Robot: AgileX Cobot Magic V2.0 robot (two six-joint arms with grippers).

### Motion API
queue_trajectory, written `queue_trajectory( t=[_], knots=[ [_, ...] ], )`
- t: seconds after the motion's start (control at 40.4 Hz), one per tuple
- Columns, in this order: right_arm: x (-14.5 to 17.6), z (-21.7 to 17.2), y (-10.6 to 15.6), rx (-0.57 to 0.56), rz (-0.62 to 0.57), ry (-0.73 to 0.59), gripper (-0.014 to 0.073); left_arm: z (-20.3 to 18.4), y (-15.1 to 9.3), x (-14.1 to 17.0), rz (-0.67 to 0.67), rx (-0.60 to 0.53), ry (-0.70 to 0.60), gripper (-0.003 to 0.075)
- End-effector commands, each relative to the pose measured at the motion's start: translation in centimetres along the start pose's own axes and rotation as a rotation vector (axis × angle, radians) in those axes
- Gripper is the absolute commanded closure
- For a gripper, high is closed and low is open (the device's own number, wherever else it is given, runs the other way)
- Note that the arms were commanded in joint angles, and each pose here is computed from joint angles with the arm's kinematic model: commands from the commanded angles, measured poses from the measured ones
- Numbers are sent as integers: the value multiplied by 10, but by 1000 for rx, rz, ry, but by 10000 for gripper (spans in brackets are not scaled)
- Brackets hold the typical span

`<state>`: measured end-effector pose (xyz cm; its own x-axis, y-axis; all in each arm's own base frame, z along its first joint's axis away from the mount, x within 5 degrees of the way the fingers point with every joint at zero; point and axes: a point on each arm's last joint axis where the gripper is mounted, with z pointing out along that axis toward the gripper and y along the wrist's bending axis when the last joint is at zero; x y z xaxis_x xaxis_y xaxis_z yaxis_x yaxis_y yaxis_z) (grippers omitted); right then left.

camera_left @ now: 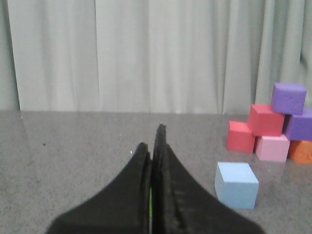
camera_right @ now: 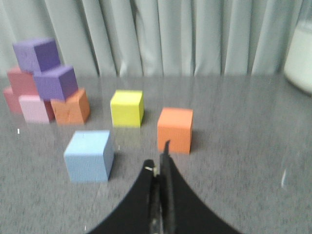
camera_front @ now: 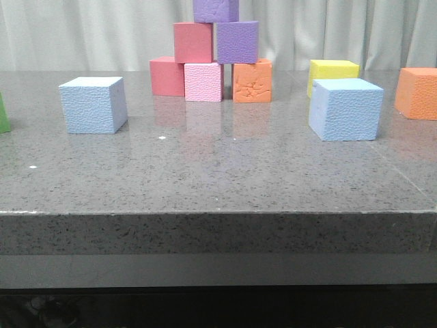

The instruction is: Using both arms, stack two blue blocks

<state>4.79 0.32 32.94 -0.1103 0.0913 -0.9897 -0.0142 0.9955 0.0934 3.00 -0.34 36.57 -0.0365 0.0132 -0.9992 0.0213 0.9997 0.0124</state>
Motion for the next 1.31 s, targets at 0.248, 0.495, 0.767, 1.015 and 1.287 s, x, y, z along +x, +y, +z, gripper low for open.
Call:
queue_trajectory(
  t=[0.248,0.495,0.767,1.015,1.287],
  knots=[
    [-6,50,-2,20,0,281,662,42,1,-8,-18,11,182,738],
    [6,78,-4,30,7,414,662,63,2,1,-22,9,246,734],
    [11,89,-2,11,17,472,210,74,1,5,-58,25,291,202],
    [-9,92,13,-87,-45,469,-35,74,-11,4,-73,131,281,153],
    [-41,135,54,-254,-88,546,-27,72,-17,4,-38,198,282,194]
  ],
)
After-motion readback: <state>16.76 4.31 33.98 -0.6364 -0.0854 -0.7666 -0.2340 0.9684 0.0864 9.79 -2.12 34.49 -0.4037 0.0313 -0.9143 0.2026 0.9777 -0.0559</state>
